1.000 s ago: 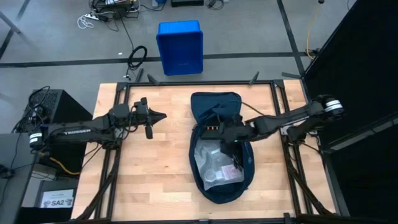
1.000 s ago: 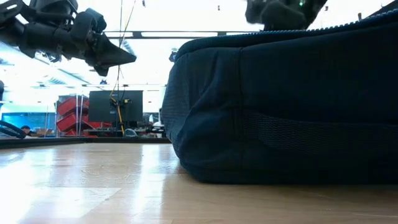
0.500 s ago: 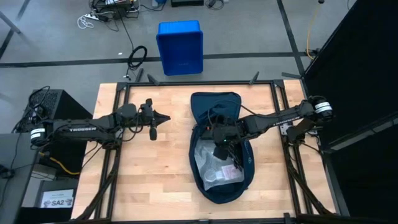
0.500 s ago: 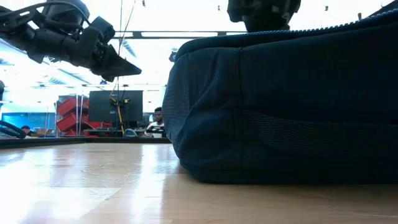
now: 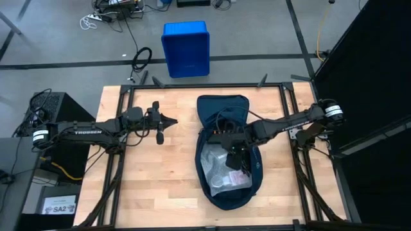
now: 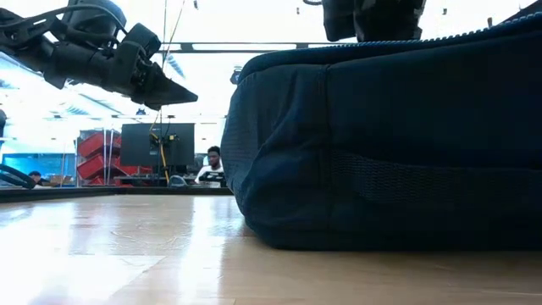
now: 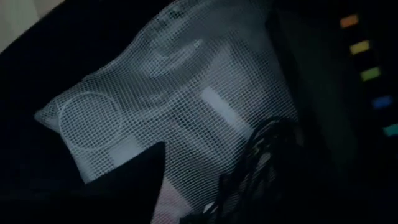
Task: Unpack backpack
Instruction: Remove the black charger cable from the backpack, then remove the black portable pill from the backpack
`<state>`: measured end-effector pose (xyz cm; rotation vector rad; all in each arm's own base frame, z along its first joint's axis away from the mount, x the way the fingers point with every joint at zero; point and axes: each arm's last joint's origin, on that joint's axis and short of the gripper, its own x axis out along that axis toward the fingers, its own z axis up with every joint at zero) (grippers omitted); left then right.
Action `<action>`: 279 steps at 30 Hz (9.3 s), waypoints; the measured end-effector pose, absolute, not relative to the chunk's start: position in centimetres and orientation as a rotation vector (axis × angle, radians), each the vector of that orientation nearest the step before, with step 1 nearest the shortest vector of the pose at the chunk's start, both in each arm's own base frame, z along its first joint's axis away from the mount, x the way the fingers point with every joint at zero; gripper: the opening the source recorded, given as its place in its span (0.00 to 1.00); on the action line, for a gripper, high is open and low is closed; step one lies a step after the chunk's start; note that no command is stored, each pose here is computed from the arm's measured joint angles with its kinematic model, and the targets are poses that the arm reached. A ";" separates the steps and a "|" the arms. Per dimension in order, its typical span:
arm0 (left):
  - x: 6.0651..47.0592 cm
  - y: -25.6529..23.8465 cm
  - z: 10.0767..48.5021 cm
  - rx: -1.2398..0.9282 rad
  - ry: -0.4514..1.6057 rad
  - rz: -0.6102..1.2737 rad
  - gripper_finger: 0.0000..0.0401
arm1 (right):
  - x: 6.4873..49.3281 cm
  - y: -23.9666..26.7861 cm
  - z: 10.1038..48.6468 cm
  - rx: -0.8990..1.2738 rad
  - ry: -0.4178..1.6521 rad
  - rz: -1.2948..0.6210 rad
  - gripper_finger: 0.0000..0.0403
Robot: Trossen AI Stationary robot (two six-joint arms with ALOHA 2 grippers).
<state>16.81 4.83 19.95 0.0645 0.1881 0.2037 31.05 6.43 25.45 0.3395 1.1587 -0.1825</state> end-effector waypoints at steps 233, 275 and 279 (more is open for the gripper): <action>33.3 2.2 19.0 0.324 0.623 -0.119 0.50 | 31.7 3.8 20.8 -0.006 1.468 -0.525 0.05; 34.8 3.5 15.5 0.630 0.883 -0.006 0.55 | 30.5 -0.5 13.9 0.241 1.401 -0.453 0.00; 34.7 3.6 15.4 0.631 0.895 0.008 0.55 | 31.4 -0.6 14.0 0.216 1.307 -0.417 0.00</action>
